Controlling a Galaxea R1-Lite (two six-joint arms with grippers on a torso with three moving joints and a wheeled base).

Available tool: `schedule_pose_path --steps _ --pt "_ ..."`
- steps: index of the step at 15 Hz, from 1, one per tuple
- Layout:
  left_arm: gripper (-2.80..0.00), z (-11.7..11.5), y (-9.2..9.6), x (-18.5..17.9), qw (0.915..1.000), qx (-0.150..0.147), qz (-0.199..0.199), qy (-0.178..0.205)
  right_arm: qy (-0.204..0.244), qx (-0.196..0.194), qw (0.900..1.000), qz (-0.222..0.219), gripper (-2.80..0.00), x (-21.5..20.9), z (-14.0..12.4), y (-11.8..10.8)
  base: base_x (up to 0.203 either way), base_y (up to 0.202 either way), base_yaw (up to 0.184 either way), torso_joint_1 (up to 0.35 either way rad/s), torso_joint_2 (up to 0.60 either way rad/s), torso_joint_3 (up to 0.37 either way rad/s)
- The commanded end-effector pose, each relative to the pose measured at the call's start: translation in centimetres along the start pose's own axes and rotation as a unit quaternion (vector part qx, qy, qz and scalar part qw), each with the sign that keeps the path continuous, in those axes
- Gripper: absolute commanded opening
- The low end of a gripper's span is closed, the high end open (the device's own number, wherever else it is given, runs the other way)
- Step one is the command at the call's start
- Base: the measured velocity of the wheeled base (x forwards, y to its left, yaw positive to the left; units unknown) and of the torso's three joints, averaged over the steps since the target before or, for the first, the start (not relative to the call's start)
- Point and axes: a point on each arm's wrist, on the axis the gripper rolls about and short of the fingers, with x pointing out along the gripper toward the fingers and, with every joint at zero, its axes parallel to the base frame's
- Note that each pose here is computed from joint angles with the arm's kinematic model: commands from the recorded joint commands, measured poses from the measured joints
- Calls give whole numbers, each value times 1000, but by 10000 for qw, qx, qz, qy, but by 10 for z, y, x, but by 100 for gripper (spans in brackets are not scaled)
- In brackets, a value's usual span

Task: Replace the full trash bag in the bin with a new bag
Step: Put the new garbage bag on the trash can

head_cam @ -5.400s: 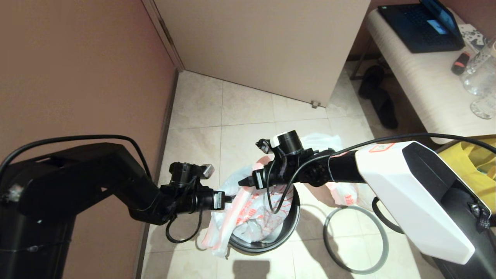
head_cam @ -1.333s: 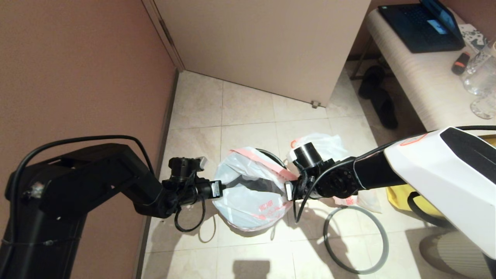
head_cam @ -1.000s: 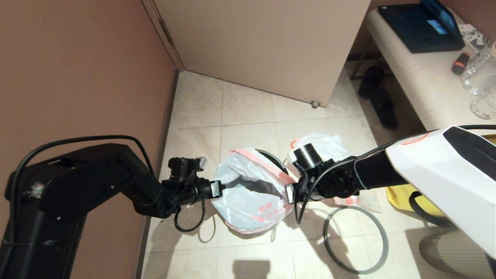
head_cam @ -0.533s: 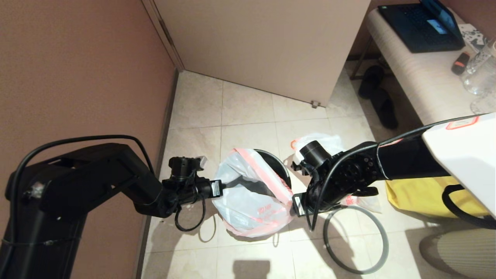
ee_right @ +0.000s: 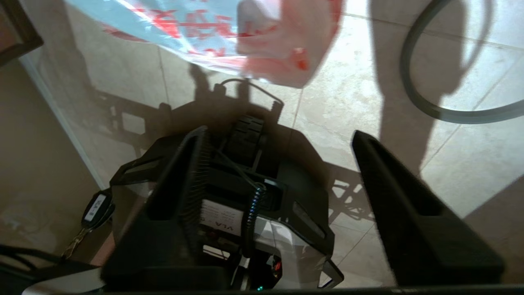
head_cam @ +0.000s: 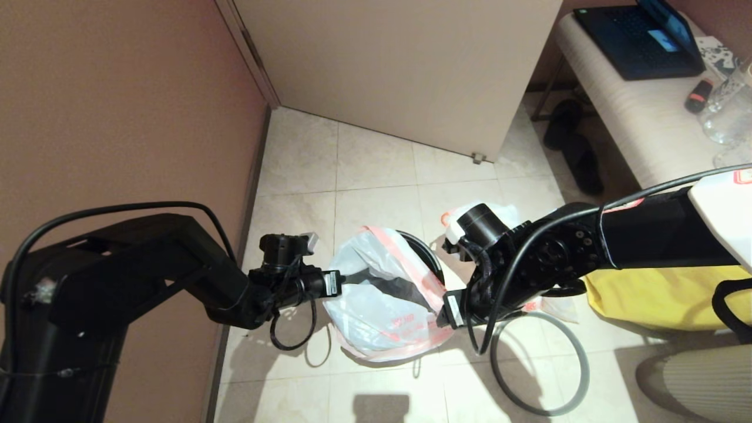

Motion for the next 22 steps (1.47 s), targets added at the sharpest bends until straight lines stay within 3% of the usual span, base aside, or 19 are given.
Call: schedule_pose_path --steps 1,3,6,14,18,22 --pt "-280 0 -3 0 10000 13 -33 -21 53 -80 9999 137 -280 -3 -7 13 0 0 0 0 0 0" --pt "-280 0 -3 -1 10000 14 -43 -9 298 -168 9989 305 -280 12 -13 20 0 0 0 0 0 0" --pt "-280 -4 -7 0 10000 31 -70 55 209 -57 9993 320 -280 50 -7 14 0 0 0 0 0 0" --pt "-280 -11 5 8 9998 98 119 88 668 117 9977 -52 -280 95 -20 -4 0 0 0 0 0 0" --pt "-280 -10 6 7 9998 88 153 82 -50 236 9997 50 -280 125 -4 -6 0 0 0 0 0 0" --pt "-280 -11 6 8 9998 93 159 92 -341 418 9985 127 -280 103 7 -5 0 0 0 0 0 0"
